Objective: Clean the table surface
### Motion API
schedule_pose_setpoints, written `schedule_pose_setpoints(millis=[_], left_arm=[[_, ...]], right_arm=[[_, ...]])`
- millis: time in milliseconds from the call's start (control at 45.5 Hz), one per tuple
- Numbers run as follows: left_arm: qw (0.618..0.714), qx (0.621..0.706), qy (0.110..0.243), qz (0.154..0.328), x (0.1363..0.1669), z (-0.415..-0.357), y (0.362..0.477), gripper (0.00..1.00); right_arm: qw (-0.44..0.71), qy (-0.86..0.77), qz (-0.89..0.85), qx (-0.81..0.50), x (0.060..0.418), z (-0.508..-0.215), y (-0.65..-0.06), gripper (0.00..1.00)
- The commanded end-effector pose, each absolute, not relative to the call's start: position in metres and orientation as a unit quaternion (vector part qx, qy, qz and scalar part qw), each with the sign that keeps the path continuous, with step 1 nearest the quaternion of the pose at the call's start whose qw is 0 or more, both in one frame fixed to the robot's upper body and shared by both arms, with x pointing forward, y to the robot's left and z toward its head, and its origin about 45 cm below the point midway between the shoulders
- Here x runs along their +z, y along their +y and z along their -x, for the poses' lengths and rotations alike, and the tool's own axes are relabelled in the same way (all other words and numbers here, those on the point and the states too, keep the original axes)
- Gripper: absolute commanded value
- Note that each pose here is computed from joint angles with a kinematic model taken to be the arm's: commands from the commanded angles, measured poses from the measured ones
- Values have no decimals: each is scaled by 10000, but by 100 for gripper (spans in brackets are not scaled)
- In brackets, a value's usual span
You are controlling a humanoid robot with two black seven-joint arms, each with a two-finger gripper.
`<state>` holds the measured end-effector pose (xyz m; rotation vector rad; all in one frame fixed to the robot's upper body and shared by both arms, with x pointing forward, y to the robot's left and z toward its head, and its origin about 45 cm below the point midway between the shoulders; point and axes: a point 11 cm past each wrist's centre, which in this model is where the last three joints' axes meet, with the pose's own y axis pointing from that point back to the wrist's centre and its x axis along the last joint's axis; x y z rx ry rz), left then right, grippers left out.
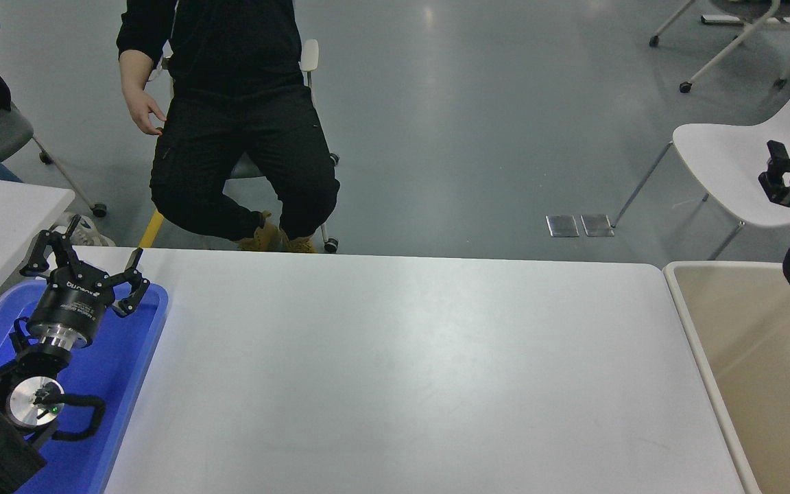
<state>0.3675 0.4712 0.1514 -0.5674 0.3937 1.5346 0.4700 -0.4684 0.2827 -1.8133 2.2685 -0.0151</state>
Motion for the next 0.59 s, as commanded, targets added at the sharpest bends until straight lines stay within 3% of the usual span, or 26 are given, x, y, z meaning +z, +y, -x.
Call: schedule_pose_setpoints(millis=[0, 286, 571], left_arm=[[6664, 6798, 1746, 2515, 1513, -3675, 4710, 100], [6667, 6800, 1742, 2505, 1515, -3673, 4716, 100], [6664, 6798, 1746, 2515, 1513, -3675, 4710, 100]], right_arm=[[1420, 7400, 6574, 85, 2437, -4634, -4171, 99], [1226, 7417, 6571, 547, 1763, -4338, -3961, 99], [993, 7479, 6525, 710, 1502, -4166, -3979, 99]])
